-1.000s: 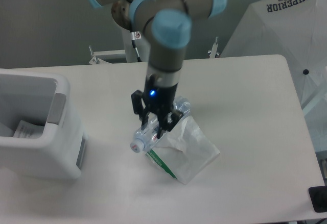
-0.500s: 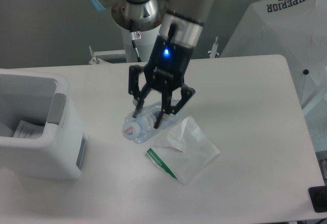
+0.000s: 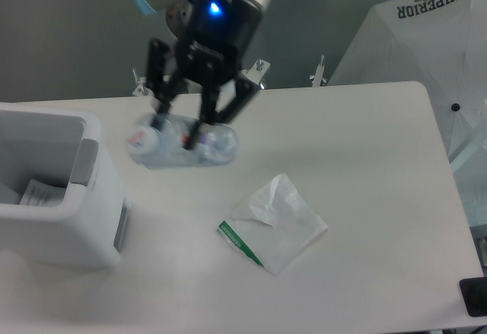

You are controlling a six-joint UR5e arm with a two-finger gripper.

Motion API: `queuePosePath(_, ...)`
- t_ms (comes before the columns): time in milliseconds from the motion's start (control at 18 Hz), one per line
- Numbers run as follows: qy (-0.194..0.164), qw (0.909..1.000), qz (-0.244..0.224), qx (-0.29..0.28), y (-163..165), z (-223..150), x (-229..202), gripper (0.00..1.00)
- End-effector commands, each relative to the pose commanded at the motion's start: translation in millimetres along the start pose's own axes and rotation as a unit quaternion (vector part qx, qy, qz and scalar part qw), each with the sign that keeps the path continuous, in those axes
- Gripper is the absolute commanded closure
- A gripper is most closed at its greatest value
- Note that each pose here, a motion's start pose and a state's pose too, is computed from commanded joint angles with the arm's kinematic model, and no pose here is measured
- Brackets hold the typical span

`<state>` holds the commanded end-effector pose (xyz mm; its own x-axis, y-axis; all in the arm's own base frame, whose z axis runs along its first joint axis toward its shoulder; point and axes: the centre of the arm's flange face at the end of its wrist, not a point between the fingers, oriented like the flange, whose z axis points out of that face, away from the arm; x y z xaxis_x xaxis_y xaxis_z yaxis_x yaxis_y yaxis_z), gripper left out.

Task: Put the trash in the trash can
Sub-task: 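Lift the clear bottle up off the bag, then carry the bottle over the white bin and release it inside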

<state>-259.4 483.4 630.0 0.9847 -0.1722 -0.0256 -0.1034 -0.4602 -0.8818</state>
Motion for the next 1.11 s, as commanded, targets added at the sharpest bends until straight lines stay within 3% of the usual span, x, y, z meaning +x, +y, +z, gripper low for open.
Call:
queuePosePath(111, 0.041, 0.9990, 0.014, 0.011, -11.1, 18.1, 29.1, 0.47)
queuePosePath(389, 0.086, 0.9958, 0.029, 0.013, -23.1, 50.4, 58.6, 0.47)
queuePosePath(1111, 0.167, 0.9858, -0.003, -0.018, -11.0, 126.8, 111.0, 0.45)
